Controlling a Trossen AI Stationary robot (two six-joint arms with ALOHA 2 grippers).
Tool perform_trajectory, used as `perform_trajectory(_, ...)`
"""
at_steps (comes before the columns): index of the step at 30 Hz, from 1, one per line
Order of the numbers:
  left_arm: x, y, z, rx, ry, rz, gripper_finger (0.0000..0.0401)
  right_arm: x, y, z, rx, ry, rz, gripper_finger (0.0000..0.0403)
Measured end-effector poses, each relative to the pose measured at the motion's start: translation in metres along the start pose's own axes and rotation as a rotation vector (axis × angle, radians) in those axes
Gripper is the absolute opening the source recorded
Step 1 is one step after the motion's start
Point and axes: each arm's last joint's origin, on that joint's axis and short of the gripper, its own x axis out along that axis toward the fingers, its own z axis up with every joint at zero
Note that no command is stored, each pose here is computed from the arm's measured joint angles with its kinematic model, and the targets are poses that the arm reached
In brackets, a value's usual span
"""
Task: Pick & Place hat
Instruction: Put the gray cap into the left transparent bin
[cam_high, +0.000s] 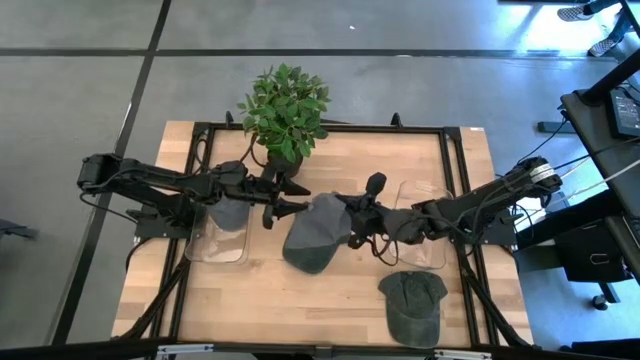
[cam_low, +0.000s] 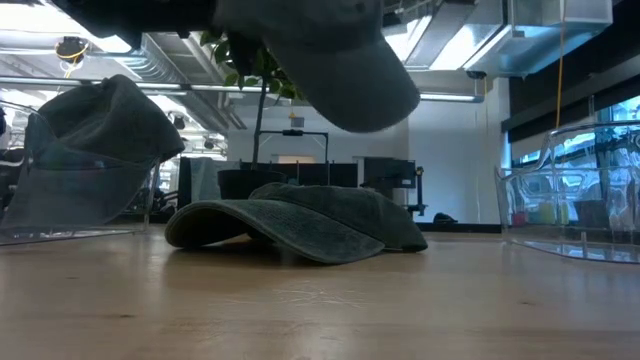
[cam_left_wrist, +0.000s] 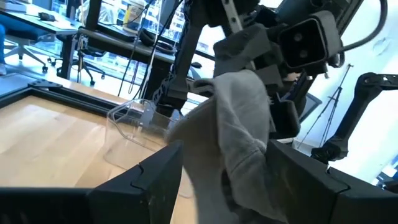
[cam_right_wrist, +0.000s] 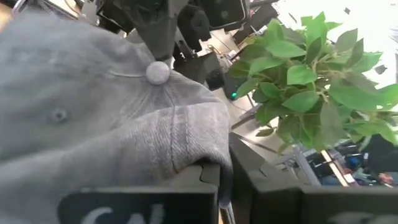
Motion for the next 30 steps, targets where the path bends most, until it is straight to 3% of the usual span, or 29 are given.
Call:
perform_trajectory(20,0.001,-0.006,-0.002,0.019,0.019,-0.046,0.0218,0.016,-0.005,-0.003,0.034,-0.028,0.021,0.0012)
perform_trajectory(30,0.0,-0.005,-0.003,0.044,0.031,-0.057,0.0157,0.018,-0.006,0.001,0.064,-0.087,0.047,0.0012)
